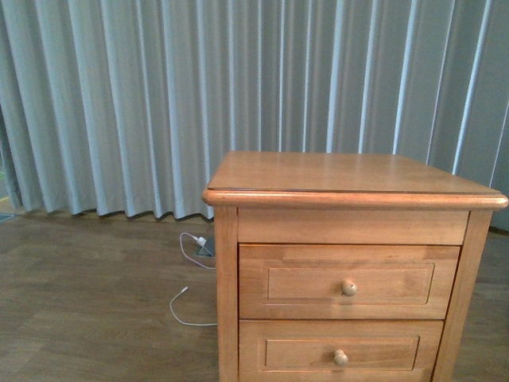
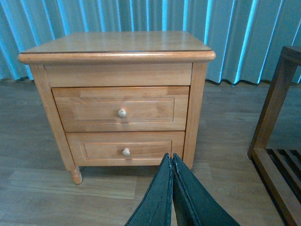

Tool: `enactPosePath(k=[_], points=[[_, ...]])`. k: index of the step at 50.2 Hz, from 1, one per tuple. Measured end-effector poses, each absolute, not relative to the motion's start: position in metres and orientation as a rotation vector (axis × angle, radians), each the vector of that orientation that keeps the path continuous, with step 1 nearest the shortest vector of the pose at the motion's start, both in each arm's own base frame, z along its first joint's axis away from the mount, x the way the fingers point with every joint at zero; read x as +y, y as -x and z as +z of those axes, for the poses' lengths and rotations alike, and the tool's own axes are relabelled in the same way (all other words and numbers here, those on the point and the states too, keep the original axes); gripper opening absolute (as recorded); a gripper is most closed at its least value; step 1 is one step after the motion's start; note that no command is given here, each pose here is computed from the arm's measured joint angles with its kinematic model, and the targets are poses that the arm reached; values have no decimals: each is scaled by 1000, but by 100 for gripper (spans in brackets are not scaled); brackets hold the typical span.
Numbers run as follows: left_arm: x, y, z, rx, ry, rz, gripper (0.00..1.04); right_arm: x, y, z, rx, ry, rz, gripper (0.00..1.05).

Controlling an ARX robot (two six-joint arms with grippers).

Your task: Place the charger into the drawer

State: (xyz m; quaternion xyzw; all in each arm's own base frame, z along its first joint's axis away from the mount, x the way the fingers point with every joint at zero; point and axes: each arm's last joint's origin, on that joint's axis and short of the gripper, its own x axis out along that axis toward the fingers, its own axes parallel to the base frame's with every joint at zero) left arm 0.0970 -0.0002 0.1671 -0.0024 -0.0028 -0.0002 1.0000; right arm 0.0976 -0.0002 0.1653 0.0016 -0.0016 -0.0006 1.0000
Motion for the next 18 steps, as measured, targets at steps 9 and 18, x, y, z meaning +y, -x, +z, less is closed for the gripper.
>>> enactPosePath(k=[9, 18], points=[[0, -97, 167, -6, 5, 0, 99, 0, -98, 165, -3, -2, -1, 28], [0, -97, 167, -6, 5, 0, 99, 0, -98, 165, -3, -2, -1, 64]])
